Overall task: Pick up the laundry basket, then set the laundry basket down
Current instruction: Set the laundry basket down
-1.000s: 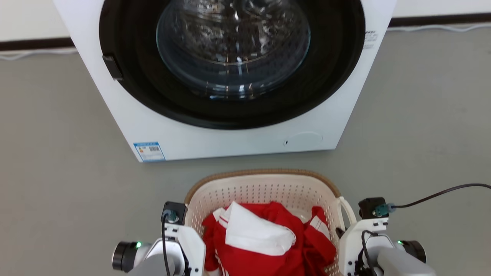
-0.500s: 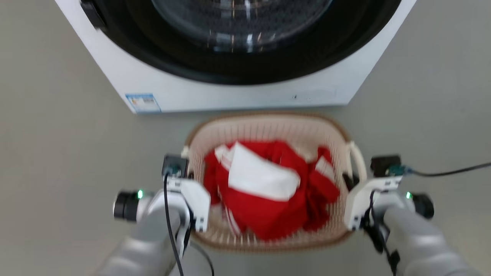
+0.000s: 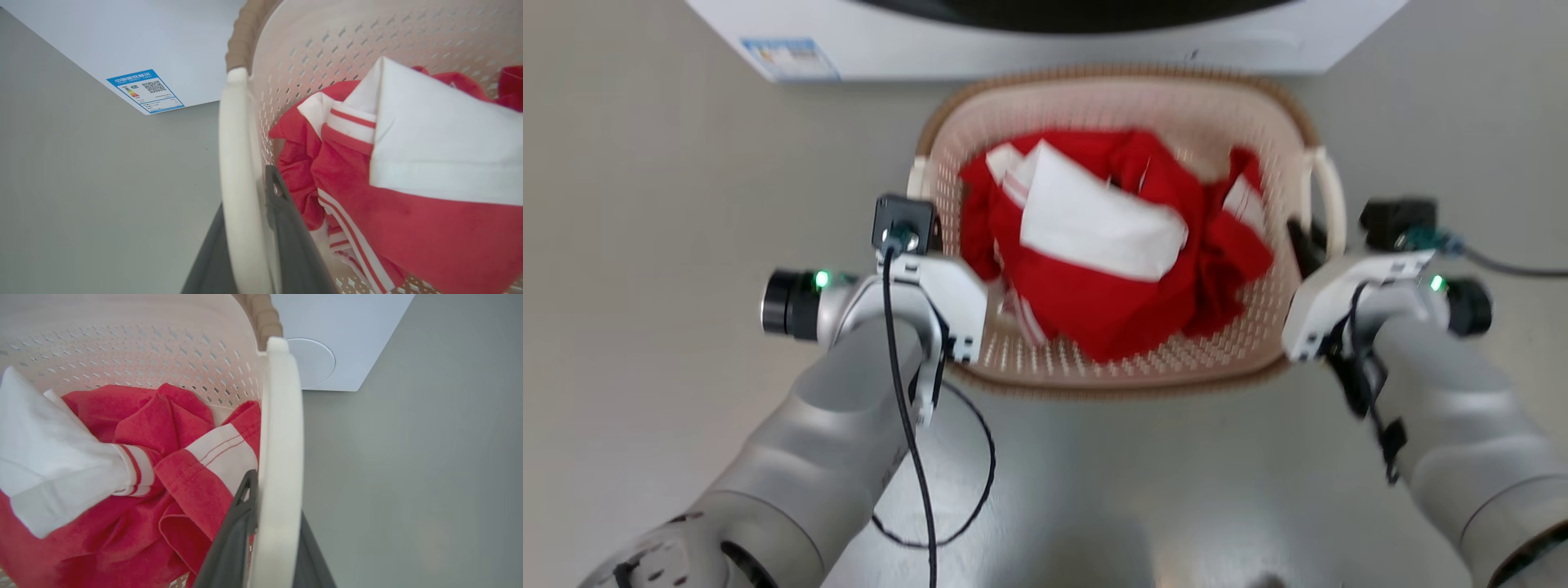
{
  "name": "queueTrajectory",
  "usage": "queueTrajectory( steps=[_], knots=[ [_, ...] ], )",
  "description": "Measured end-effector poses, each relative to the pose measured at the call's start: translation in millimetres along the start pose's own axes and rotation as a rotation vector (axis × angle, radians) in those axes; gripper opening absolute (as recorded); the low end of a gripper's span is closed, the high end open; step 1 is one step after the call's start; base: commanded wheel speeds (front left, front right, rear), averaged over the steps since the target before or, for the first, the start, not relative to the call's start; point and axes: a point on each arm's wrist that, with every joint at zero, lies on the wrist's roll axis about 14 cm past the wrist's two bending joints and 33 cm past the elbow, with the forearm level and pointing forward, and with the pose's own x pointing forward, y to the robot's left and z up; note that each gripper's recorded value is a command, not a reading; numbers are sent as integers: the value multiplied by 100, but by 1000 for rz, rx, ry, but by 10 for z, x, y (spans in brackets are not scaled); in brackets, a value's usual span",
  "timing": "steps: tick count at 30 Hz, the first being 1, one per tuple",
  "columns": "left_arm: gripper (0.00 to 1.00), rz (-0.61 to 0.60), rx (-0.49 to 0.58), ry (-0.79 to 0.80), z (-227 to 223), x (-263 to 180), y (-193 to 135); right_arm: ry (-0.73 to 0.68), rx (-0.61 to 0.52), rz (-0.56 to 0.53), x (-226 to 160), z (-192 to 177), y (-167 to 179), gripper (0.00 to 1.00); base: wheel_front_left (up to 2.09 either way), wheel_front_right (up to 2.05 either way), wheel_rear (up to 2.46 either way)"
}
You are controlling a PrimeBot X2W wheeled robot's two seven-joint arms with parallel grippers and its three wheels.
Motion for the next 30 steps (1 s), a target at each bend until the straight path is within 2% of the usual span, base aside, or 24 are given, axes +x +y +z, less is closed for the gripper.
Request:
queueTrajectory(
  steps=[4,13,30],
  knots=[
    [0,10,-3,7,-103,185,40,4,-6,6,224,-32,-68,0,0,0,0],
    [0,26,-18,49,-448,501,110,54,1,18,591,-367,-132,0,0,0,0],
    [0,27,-7,62,-683,769,145,79,19,6,774,-646,-216,0,0,0,0]
  ],
)
